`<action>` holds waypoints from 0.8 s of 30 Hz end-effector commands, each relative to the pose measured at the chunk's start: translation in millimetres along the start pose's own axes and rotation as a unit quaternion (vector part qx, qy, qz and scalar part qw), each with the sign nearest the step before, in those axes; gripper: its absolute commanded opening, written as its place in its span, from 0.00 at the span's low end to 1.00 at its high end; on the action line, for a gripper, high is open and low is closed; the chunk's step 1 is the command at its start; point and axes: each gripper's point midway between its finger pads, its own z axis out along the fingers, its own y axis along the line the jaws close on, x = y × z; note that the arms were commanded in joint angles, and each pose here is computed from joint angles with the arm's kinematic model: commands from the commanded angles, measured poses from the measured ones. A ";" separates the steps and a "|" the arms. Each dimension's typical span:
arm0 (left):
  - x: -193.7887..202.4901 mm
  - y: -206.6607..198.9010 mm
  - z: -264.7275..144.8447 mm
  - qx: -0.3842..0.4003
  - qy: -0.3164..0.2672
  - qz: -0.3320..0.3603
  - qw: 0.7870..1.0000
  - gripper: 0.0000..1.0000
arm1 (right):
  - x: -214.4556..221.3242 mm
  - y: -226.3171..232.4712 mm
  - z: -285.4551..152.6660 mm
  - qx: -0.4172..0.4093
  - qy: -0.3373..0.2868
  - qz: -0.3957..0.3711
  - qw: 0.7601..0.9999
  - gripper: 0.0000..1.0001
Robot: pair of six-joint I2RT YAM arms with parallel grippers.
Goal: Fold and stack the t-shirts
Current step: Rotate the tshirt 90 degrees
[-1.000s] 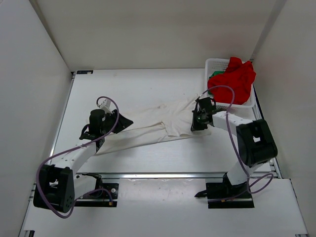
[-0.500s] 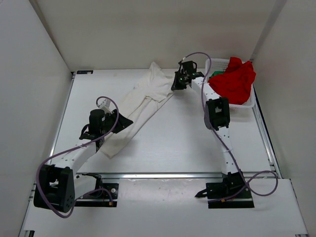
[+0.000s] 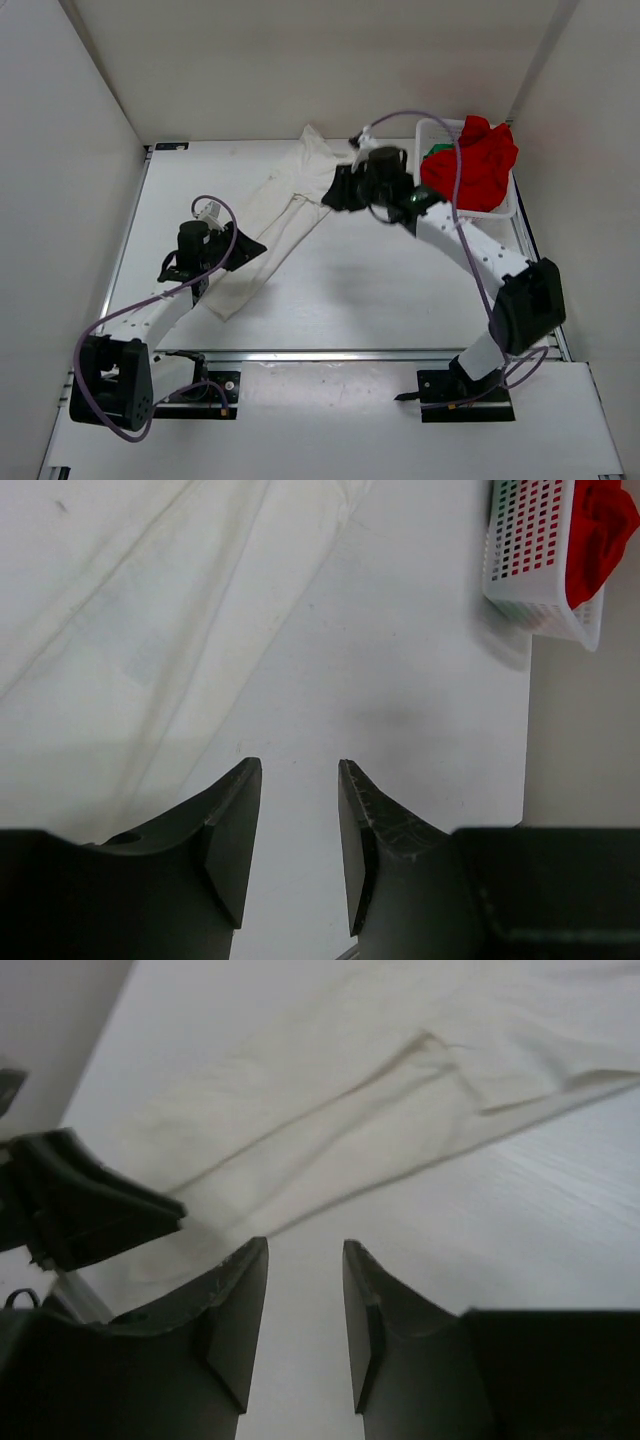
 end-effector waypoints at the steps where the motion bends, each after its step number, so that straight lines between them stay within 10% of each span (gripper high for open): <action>1: -25.6 -21.2 -17.6 0.014 -0.019 0.026 0.999 0.47 | 103.7 21.8 28.0 -0.038 0.043 0.051 0.997 0.35; 9: -56.5 -33.4 -50.9 -0.002 -0.045 0.064 0.997 0.50 | 176.6 92.4 74.3 -0.087 0.093 0.090 0.988 0.43; 24: -45.5 -51.0 -55.9 0.026 -0.042 0.065 0.997 0.49 | 177.4 21.3 136.8 -0.030 0.170 0.133 0.976 0.42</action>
